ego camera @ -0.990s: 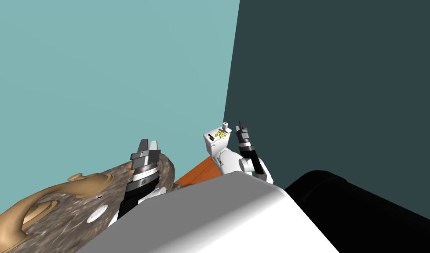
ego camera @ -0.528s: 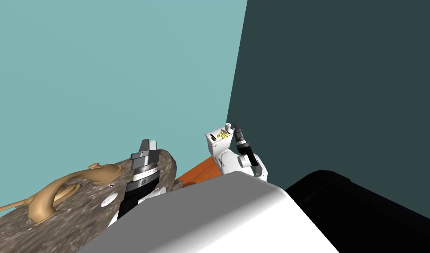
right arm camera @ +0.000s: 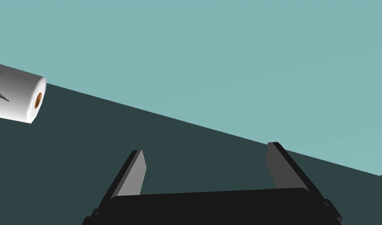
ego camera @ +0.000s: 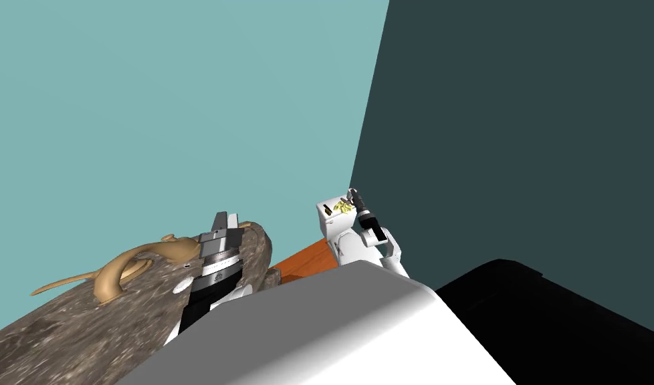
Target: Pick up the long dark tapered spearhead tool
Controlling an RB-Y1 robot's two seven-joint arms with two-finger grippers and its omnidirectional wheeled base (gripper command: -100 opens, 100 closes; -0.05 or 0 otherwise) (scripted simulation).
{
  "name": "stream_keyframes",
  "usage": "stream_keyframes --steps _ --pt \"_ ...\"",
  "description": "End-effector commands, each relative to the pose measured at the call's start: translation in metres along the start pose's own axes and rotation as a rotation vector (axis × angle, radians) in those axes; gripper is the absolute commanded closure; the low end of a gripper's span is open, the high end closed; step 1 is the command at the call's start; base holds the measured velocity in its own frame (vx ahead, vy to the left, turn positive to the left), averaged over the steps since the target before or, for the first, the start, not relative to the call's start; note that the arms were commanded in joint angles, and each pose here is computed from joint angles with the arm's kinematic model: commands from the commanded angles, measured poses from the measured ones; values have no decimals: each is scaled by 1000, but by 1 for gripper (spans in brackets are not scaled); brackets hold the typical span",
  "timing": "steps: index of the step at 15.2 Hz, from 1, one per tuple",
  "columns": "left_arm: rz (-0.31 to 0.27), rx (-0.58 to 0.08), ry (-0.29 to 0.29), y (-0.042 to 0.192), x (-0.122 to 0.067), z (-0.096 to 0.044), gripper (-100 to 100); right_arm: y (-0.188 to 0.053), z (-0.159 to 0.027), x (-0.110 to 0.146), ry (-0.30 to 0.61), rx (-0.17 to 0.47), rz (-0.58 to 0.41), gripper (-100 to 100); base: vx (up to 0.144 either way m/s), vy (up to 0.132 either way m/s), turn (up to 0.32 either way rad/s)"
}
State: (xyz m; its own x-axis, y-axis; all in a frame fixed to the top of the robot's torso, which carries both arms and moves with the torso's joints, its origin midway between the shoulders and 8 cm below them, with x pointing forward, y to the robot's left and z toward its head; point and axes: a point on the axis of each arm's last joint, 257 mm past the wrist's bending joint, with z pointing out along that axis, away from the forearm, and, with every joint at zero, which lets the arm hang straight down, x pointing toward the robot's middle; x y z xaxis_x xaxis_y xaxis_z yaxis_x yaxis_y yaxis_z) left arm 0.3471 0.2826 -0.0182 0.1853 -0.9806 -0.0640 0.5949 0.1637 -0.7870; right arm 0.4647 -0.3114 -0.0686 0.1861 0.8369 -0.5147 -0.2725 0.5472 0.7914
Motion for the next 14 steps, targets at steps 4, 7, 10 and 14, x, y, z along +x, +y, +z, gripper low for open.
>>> stream_keyframes --steps 4,7,10,14 --pt "0 0 0 0 0 0 0 -49 15 11 53 116 -94 -100 -7 -48 180" --pt "0 0 0 0 0 0 0 -74 23 13 81 176 -147 -100 -6 -44 177" --pt "0 0 0 0 0 0 0 -94 33 12 105 226 -201 -100 4 -54 183" --pt "0 0 0 0 0 0 0 -127 38 13 137 304 -255 -100 -9 -34 131"
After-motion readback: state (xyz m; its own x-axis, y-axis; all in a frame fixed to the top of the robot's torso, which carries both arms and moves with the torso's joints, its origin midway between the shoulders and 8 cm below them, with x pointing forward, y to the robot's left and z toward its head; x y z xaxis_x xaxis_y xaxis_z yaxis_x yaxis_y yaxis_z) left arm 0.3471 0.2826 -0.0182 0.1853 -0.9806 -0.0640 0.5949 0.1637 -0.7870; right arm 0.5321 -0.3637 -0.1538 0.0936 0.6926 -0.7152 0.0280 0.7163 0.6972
